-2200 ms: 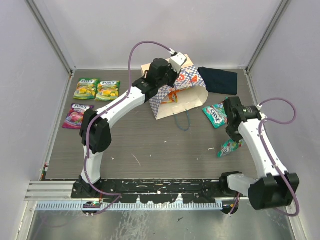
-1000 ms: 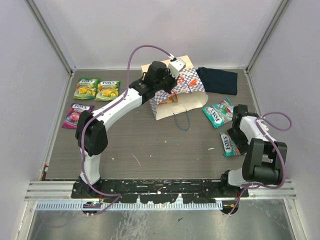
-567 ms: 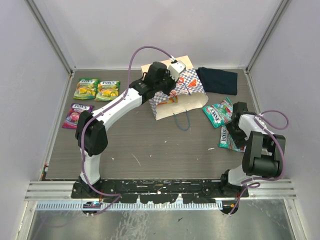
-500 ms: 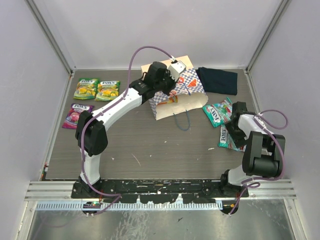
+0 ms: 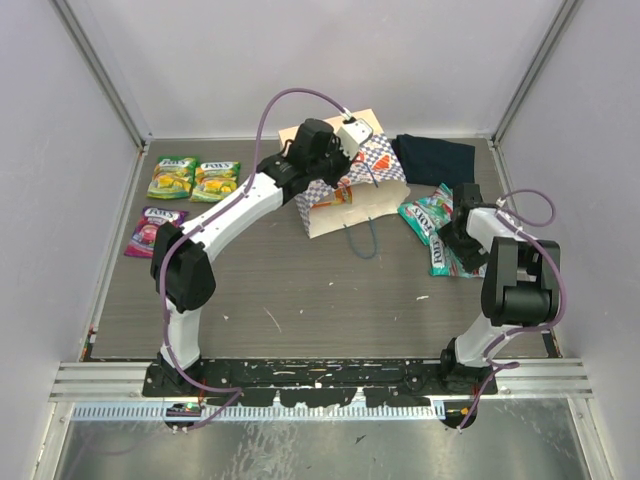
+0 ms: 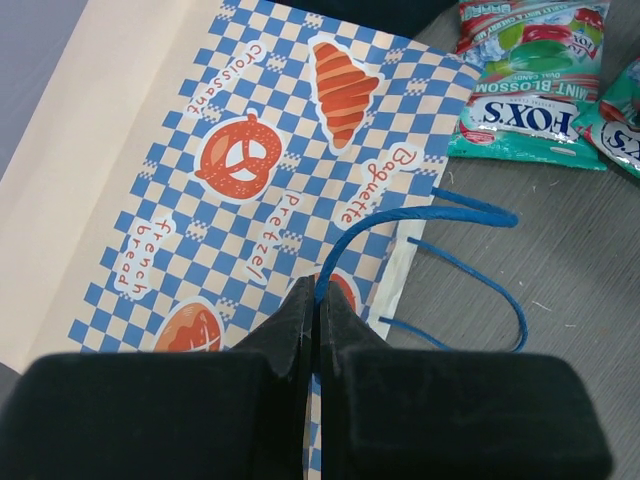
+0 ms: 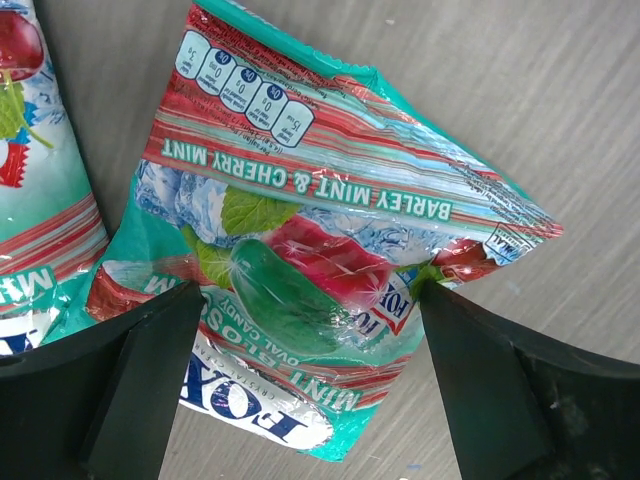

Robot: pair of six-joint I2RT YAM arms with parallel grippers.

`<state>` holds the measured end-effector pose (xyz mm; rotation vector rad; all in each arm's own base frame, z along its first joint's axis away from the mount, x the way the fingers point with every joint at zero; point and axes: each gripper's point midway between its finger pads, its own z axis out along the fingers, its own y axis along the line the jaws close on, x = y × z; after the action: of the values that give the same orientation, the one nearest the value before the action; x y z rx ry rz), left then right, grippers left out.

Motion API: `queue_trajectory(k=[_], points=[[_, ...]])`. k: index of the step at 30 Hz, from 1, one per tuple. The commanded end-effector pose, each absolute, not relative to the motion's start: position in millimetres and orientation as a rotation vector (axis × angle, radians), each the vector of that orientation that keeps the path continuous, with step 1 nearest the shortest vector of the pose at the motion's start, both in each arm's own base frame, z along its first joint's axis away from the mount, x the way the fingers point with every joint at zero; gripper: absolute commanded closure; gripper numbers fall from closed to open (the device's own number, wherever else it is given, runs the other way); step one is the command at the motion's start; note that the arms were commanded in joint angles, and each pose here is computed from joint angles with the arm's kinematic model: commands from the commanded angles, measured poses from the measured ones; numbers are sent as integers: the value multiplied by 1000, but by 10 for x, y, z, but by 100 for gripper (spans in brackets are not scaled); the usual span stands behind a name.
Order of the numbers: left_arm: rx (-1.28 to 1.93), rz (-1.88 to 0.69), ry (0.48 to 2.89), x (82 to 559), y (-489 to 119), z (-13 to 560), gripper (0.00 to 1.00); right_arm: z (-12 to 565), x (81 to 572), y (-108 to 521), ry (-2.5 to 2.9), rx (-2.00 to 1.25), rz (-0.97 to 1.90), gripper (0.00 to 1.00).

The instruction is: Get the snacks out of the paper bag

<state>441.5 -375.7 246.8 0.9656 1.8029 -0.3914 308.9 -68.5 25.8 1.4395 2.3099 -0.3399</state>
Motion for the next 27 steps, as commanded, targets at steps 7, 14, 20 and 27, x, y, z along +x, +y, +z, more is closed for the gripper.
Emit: queue_trajectory(k=[7,14,20,27], points=[[929,-309,1746,4535,-3600,2965,100,817,3472,-616,2255,1243,-260,2],[857,-291,1768,4655,-3361,3069,100,1578,3679,-574,2081,1204,-209,2],[855,-310,1769,4622,-3356,3085,100,1574,4247,-515,2106,1152,-197,9],[864,-290,1783,4638,-3330,3017,100,1243,4634,-368,2190,1134,-198,12]])
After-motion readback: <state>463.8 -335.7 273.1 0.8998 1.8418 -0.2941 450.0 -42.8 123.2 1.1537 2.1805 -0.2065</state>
